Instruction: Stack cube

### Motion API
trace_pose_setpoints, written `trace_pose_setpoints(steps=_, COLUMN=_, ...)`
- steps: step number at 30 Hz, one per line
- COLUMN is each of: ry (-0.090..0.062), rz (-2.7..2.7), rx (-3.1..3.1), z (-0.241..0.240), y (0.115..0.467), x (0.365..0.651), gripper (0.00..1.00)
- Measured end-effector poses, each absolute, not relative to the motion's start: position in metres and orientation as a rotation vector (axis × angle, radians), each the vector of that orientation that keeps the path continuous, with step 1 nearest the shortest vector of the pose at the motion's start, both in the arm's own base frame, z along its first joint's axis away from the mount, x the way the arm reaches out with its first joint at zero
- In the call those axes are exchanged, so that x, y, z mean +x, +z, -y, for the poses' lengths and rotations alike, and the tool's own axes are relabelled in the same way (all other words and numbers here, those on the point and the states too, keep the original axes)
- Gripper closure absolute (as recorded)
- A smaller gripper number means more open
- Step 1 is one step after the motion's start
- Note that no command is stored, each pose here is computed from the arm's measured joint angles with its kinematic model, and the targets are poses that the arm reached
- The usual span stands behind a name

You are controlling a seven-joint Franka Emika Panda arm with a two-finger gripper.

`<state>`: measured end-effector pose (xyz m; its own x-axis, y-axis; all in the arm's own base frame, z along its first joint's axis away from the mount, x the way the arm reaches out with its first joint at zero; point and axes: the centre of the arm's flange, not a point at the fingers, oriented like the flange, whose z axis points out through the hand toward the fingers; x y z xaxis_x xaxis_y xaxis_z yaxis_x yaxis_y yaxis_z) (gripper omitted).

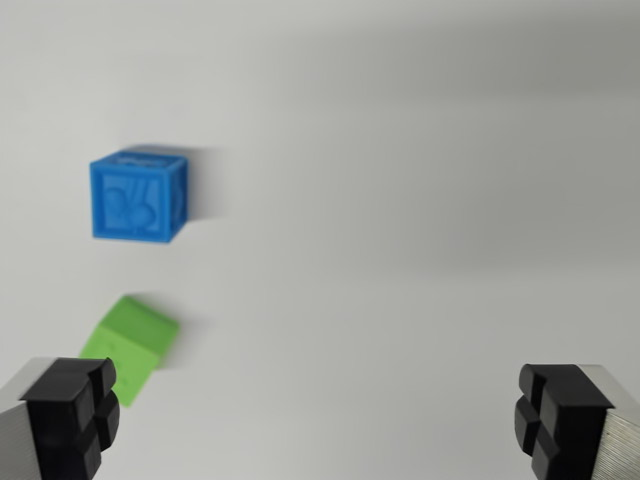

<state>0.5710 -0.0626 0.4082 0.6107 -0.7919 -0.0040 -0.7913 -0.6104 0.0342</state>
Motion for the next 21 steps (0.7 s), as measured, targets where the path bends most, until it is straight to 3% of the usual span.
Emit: trace_pose_setpoints(steps=21, ry=-0.034, rz=1.384, rx=2.787, z=0.0611, y=0.4048, x=0.5696, gripper=0.0)
